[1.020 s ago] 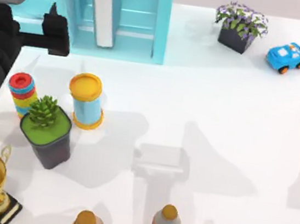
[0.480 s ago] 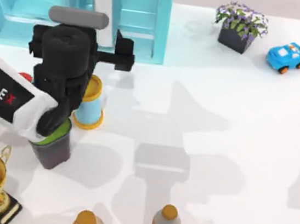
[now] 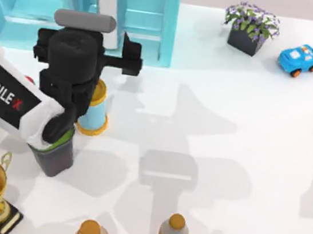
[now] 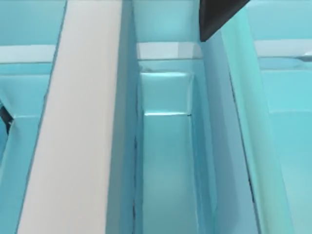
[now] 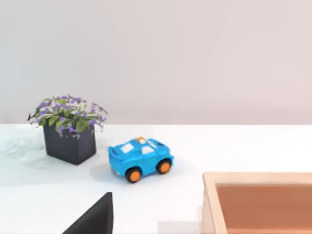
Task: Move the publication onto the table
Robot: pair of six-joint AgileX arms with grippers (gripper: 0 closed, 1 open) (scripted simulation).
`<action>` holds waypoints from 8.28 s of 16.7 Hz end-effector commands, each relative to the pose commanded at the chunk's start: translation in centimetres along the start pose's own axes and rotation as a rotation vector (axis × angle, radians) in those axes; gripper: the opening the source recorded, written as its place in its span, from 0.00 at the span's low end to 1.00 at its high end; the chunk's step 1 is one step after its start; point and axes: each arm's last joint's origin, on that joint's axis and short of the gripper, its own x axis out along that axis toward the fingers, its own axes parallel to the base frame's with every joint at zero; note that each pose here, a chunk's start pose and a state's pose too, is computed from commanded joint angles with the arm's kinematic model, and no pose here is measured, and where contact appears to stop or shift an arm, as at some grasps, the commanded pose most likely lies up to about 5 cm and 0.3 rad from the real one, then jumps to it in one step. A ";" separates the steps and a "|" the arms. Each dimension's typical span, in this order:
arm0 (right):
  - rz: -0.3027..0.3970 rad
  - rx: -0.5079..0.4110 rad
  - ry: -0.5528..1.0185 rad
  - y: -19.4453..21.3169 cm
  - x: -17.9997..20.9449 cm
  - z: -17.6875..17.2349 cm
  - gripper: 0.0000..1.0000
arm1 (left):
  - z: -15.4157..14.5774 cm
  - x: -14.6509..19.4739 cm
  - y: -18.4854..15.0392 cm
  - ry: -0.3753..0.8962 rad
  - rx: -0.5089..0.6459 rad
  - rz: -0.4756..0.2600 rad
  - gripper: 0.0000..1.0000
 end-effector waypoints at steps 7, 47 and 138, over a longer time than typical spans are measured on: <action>0.000 0.000 0.000 0.0 0.0 0.0 1.00 | 2.5 4.1 -0.6 -0.009 -0.001 -0.003 1.00; 0.000 0.000 0.000 0.0 0.0 0.0 1.00 | 5.0 8.0 -2.5 -0.107 -0.059 -0.023 0.00; 0.000 0.000 0.000 0.0 0.0 0.0 1.00 | -3.7 -13.2 -21.2 0.005 -1.579 0.092 1.00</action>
